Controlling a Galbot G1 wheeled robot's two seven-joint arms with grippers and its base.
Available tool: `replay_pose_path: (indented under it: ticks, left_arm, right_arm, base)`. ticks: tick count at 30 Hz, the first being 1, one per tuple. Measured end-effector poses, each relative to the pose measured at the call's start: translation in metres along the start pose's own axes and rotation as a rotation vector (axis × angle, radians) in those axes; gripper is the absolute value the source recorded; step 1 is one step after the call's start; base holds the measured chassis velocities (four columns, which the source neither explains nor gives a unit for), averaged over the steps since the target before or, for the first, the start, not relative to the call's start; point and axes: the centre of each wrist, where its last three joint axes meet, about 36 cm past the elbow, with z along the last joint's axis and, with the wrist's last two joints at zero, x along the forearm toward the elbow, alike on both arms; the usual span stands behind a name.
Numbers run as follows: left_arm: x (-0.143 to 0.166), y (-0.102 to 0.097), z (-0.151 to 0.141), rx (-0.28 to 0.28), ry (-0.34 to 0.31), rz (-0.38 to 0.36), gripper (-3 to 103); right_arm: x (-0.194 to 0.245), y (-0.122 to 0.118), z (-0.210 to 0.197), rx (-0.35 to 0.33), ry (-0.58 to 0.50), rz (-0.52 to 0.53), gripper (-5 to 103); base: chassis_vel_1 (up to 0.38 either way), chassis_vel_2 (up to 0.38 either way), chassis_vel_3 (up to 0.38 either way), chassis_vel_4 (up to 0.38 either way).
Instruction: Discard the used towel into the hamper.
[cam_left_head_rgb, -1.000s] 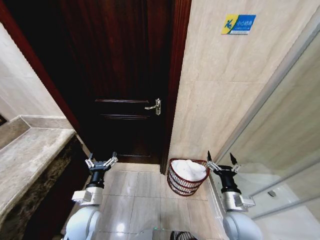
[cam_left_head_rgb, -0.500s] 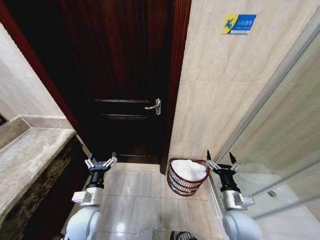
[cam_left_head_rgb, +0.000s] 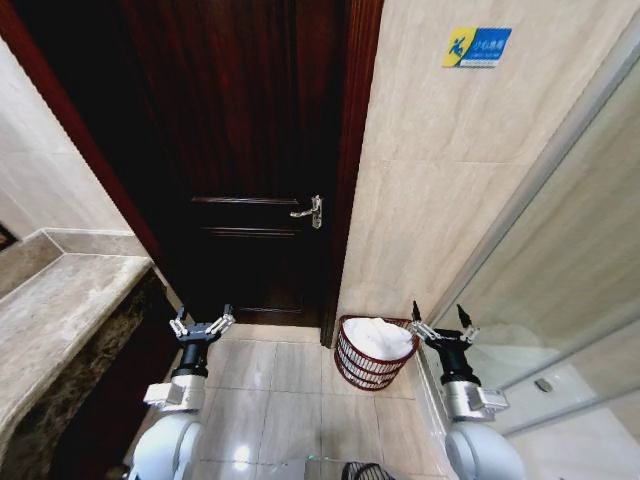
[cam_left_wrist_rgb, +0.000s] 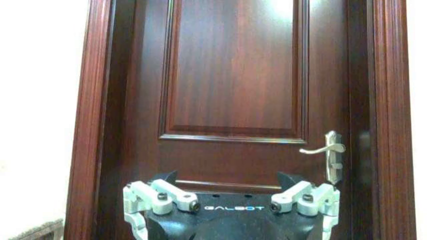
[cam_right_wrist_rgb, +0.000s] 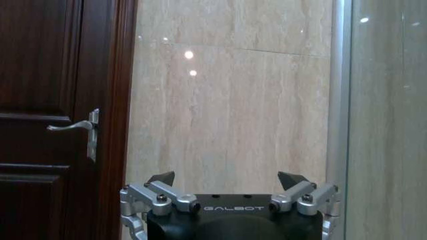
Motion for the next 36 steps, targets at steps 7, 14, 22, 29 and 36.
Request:
replay_pose_path:
  ticks: [7,14,22,29,36]
  left_arm:
    - [-0.0006,0.002,-0.0006,0.002,-0.002,0.0,100]
    - [-0.0005,0.0023,-0.0009,0.003,-0.003,0.0,100]
    - [0.002,0.0023,-0.0006,0.003,0.0,0.004,100]
    - [0.0044,0.0026,-0.001,0.002,-0.003,0.002,100]
    - [0.0066,0.0016,-0.0003,0.006,0.003,-0.001,100]
  right_arm:
    - [0.0014,0.0005,0.0007,0.002,0.004,-0.003,100]
    - [0.0027,0.0006,0.0012,0.004,0.007,-0.004,100]
    - [0.0036,0.001,0.0001,0.004,0.006,-0.01,100]
    - [0.0067,0.0029,0.0014,0.003,0.008,-0.014,100]
    - [0.0095,0.0023,0.0041,0.005,0.013,-0.015,100]
  base:
    - [0.0,0.0,0.0,0.0]
    - [0.0,0.0,0.0,0.0]
    - [0.0,0.0,0.0,0.0]
    - [0.0,0.0,0.0,0.0]
    - [0.0,0.0,0.0,0.0]
